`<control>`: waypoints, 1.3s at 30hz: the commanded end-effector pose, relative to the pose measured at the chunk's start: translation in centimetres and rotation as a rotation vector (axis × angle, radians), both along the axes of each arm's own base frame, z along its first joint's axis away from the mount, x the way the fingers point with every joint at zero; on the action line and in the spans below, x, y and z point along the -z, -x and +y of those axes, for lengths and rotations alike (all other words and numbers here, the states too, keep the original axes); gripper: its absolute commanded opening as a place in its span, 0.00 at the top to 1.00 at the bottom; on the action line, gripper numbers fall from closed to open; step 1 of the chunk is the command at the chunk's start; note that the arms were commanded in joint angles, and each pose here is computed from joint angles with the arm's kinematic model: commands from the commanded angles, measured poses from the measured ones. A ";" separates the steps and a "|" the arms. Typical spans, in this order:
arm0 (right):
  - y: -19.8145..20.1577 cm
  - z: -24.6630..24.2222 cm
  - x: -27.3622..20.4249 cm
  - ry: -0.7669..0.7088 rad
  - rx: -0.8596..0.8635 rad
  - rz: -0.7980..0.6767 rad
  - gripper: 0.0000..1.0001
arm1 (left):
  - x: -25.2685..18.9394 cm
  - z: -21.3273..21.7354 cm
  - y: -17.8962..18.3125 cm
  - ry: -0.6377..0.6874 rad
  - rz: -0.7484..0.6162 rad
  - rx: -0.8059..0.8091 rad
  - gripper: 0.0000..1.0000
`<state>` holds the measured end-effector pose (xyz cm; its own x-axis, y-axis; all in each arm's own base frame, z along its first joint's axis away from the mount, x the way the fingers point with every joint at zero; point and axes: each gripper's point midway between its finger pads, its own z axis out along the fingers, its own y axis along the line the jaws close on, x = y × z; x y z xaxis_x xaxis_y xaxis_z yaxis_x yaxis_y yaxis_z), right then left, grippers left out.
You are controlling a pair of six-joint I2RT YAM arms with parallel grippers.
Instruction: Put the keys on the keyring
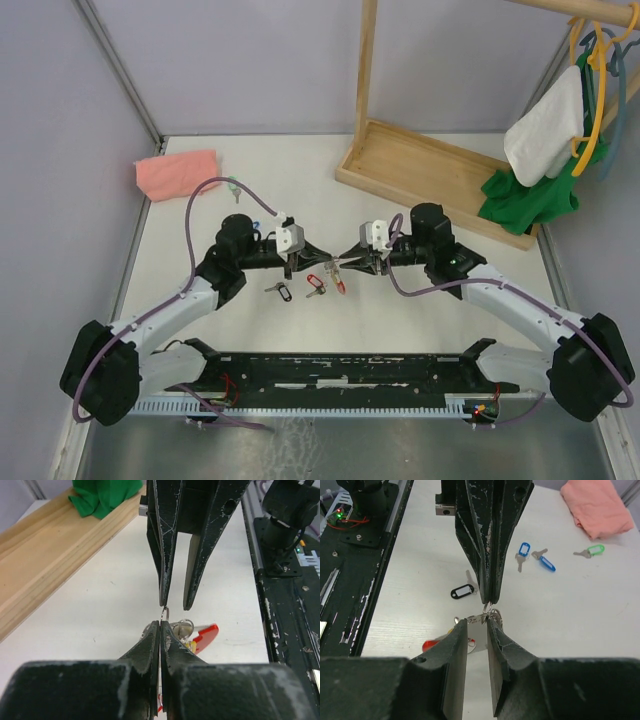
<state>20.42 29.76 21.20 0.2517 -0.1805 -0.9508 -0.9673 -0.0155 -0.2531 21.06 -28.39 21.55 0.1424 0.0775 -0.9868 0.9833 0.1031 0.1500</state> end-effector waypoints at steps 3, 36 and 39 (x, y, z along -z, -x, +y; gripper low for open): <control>-0.5 -0.3 0.6 0.077 0.004 0.009 0.71 | 0.5 -0.1 -0.8 -0.115 -0.035 -0.050 0.97; -2.0 1.0 0.6 -0.038 0.066 0.078 0.99 | 0.9 -0.3 -0.6 0.066 -0.065 -0.049 0.66; -2.0 1.0 0.1 -0.069 0.073 0.061 0.99 | 1.3 0.0 -0.7 0.078 -0.074 -0.058 0.65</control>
<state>21.94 30.33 17.51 0.0851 -0.2397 -0.9671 -0.9939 0.0479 -0.0993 21.62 -28.10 16.58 0.1015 0.1448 -0.9842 0.9766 0.1740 0.1263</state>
